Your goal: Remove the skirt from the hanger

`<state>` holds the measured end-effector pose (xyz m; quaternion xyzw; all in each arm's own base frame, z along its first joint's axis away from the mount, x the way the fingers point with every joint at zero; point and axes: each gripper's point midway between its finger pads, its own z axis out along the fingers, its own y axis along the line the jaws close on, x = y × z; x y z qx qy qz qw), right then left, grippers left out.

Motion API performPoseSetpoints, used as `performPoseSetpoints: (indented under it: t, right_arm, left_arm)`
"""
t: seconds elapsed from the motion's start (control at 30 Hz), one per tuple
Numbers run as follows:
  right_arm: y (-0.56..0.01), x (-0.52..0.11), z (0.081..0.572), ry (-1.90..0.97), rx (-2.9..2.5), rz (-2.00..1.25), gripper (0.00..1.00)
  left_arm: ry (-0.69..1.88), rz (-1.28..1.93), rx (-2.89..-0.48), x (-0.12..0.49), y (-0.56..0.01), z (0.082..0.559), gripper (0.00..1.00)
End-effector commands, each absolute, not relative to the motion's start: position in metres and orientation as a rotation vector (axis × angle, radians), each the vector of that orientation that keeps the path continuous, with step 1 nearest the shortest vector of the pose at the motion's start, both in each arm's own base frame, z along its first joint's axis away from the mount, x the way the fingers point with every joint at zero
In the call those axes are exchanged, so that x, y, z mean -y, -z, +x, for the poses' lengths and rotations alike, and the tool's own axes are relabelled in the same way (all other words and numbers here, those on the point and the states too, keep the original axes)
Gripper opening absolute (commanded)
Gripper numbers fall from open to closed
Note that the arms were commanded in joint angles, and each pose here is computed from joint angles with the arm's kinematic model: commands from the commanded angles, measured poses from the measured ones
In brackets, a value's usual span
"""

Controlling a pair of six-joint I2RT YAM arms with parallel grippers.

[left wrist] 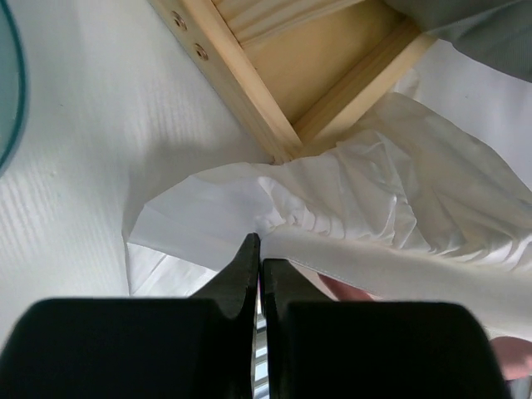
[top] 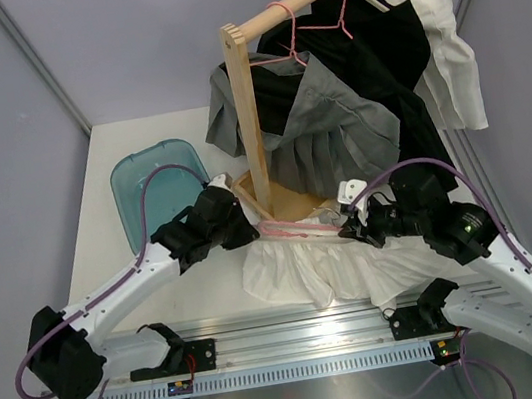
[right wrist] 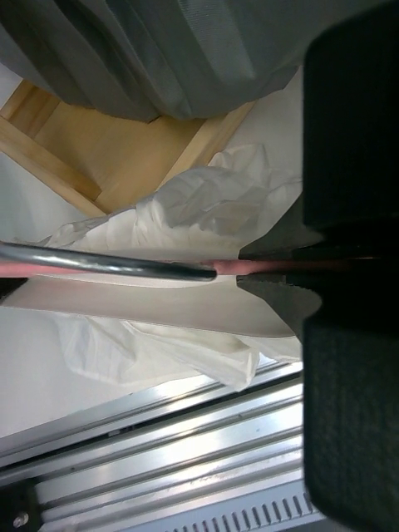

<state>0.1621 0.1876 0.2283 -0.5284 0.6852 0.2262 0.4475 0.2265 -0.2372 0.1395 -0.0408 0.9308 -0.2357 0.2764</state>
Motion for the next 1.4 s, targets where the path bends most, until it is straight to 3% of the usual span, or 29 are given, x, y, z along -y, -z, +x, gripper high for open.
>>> performPoseSetpoints:
  t: [0.0,0.1,0.27,0.3,0.43,0.6,0.73,0.8,0.87,0.9,0.97,1.03,1.07,1.1,1.23,1.37]
  right_arm:
    - [-0.258,-0.191,0.158,-0.643,-1.723,-1.160,0.00]
    - [-0.261,-0.201,0.169,-0.681,-1.767,-1.099,0.00]
    - [-0.270,-0.212,0.185,-0.700,-1.781,-1.035,0.00]
    - [-0.271,-0.214,0.185,-0.711,-1.780,-1.038,0.00]
    - [-0.282,-0.229,0.188,-0.790,-1.763,-1.028,0.00]
    - [-0.298,-0.243,0.178,-0.920,-1.714,-1.042,0.00]
    - [-0.307,-0.248,0.174,-0.982,-1.703,-1.018,0.00]
    - [-0.311,-0.248,0.172,-0.993,-1.695,-1.006,0.00]
    - [-0.316,-0.248,0.172,-0.993,-1.687,-0.996,0.00]
    - [-0.319,-0.246,0.172,-0.987,-1.679,-0.987,0.00]
    - [-0.325,-0.245,0.173,-0.979,-1.663,-0.976,0.00]
    - [-0.323,-0.244,0.177,-0.960,-1.683,-0.958,0.00]
    - [-0.322,-0.244,0.180,-0.952,-1.689,-0.948,0.00]
    - [-0.315,-0.245,0.182,-0.947,-1.707,-0.940,0.00]
    - [-0.303,-0.247,0.196,-0.926,-1.752,-0.887,0.00]
    - [-0.296,-0.248,0.205,-0.886,-1.769,-0.886,0.00]
  left_arm:
    - [0.426,-0.166,-2.487,0.190,-0.114,0.236,0.00]
    - [0.481,-0.156,-2.451,0.193,-0.120,0.234,0.02]
    - [0.535,-0.171,-2.354,0.187,-0.141,0.233,0.29]
    - [0.533,-0.172,-2.345,0.184,-0.142,0.232,0.39]
    - [0.554,-0.178,-2.307,0.178,-0.147,0.227,0.56]
    - [0.557,-0.162,-2.322,0.173,-0.140,0.221,0.63]
    - [0.569,-0.159,-2.326,0.173,-0.135,0.220,0.62]
    - [0.582,-0.149,-2.339,0.174,-0.129,0.220,0.55]
    - [0.586,-0.151,-2.349,0.173,-0.124,0.222,0.39]
    - [0.576,-0.156,-2.361,0.171,-0.118,0.220,0.16]
    - [0.581,-0.145,-2.358,0.170,-0.116,0.221,0.12]
    - [0.606,-0.130,-2.349,0.173,-0.116,0.219,0.20]
    - [0.630,-0.115,-2.326,0.175,-0.121,0.220,0.29]
    - [0.657,-0.097,-2.316,0.178,-0.125,0.219,0.46]
    - [0.741,-0.002,-2.230,0.188,-0.147,0.219,0.65]
    - [0.793,0.135,-2.100,0.193,-0.174,0.216,0.71]
